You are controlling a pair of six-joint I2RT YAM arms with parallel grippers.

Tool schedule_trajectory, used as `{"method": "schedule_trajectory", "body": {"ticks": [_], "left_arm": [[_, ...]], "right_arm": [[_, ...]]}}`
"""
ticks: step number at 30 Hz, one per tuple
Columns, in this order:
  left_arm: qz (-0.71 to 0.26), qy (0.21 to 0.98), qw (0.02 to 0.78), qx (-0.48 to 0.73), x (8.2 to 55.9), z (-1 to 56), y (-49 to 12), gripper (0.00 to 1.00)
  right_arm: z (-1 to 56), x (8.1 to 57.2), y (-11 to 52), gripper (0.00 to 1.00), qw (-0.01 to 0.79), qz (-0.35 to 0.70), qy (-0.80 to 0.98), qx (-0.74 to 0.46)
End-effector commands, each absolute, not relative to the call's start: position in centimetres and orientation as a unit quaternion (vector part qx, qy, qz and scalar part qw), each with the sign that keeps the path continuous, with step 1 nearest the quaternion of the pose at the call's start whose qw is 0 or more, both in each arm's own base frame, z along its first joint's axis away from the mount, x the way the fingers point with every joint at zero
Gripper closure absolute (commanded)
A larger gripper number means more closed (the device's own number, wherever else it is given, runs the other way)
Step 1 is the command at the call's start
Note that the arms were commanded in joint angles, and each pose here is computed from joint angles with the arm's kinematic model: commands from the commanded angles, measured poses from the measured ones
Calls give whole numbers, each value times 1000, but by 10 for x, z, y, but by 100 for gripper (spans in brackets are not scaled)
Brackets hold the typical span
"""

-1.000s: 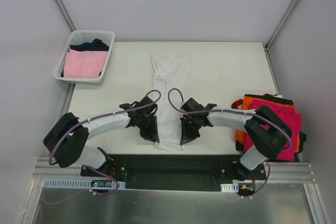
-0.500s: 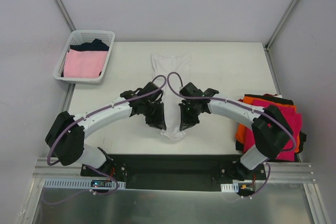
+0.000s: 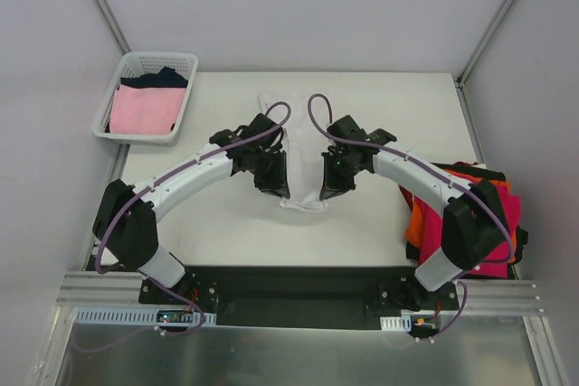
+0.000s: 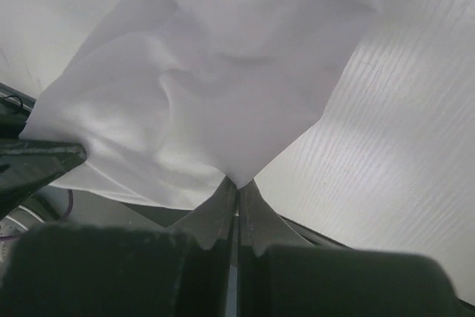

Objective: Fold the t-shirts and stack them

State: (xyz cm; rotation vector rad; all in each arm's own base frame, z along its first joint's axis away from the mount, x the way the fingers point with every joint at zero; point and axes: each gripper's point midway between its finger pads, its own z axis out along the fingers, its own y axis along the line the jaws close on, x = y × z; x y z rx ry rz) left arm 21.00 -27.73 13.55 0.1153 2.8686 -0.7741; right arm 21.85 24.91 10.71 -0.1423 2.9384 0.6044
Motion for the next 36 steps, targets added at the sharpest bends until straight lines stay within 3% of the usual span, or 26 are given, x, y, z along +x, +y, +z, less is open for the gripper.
{"method": "schedule_trajectory", "body": {"ticks": [1, 21, 36], "left_arm": [[-247, 963, 94, 45, 230, 142, -270, 84], [-271, 957, 104, 12, 353, 151, -269, 84], [-273, 958, 79, -27, 405, 124, -249, 84]], "right_arm": [[127, 233, 248, 99, 83, 210, 972, -59], [150, 335, 255, 99, 65, 301, 951, -18], [131, 395, 273, 99, 44, 360, 932, 22]]}}
